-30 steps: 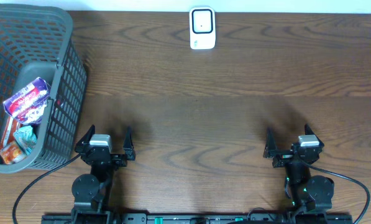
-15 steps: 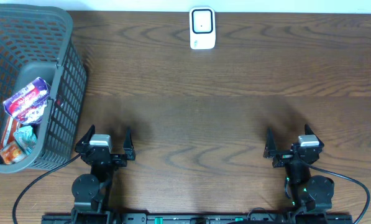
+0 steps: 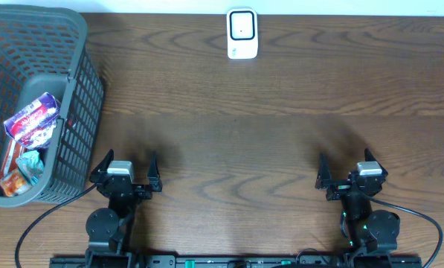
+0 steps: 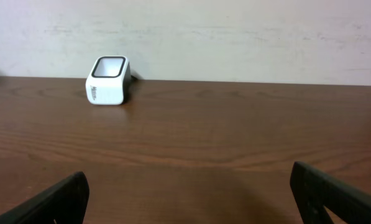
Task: Scan the item barcode
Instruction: 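Move the left gripper into the grey basket, then grasp the purple snack bag in the basket with the left gripper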
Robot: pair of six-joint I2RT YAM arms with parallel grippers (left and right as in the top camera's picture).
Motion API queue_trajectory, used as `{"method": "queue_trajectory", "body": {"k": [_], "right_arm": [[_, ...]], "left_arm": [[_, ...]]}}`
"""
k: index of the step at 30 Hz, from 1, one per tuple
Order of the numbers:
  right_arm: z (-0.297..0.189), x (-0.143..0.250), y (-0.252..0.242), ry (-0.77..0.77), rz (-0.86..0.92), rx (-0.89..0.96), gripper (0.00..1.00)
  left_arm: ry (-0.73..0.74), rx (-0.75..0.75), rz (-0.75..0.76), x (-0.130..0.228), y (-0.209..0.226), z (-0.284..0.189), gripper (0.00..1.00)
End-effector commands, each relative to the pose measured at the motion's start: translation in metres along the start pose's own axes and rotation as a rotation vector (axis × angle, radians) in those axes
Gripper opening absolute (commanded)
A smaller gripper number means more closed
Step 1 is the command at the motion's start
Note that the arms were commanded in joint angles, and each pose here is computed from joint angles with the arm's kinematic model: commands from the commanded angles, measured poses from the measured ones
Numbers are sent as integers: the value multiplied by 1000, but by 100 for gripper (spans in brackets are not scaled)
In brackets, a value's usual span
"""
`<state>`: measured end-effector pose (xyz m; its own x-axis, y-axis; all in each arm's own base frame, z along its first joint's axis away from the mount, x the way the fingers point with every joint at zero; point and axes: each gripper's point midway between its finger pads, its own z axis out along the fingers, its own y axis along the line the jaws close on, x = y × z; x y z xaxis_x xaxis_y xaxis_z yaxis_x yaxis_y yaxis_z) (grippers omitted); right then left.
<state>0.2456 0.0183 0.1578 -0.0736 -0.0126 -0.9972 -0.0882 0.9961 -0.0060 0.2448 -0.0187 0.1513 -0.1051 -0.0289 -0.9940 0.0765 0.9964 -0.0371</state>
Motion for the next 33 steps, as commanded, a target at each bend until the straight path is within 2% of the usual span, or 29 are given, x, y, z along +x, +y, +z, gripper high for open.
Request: {"method": "queue_trajectory", "body": {"k": [1, 6, 8, 9, 12, 13, 16, 19, 23, 26, 28, 31, 33], "right_arm": [[0, 1, 0, 1, -11, 2, 99], [0, 1, 0, 1, -11, 2, 99], [0, 1, 0, 0, -11, 2, 99], [0, 1, 0, 0, -11, 2, 99], [0, 1, 0, 1, -11, 2, 99], [0, 1, 0, 0, -11, 2, 99], [0, 1, 0, 1, -11, 2, 99], [0, 1, 0, 1, -11, 2, 99], [0, 1, 0, 1, -11, 2, 99], [0, 1, 0, 0, -11, 2, 99], [0, 1, 0, 0, -11, 2, 99], [0, 1, 0, 1, -11, 2, 99], [0, 1, 0, 0, -11, 2, 99]], "left_arm": [[48, 4, 9, 14, 0, 0, 98], [36, 21, 1, 11, -3, 0, 98], [12, 129, -49, 4, -22, -1, 98], [-8, 231, -80, -3, -39, -4, 98], [-161, 552, -44, -42, -89, -29, 98], [-227, 604, -24, -57, -97, -38, 98], [-431, 636, -104, -110, -96, -59, 98], [-644, 549, -154, -163, -77, -81, 98], [-779, 301, -183, -225, -38, -94, 98], [-782, 128, 9, -266, -26, -89, 98], [-748, 31, 63, -297, -15, -76, 98], [-724, 15, 66, -351, -14, -55, 98], [-665, -31, 158, -378, -13, -31, 98]]}}
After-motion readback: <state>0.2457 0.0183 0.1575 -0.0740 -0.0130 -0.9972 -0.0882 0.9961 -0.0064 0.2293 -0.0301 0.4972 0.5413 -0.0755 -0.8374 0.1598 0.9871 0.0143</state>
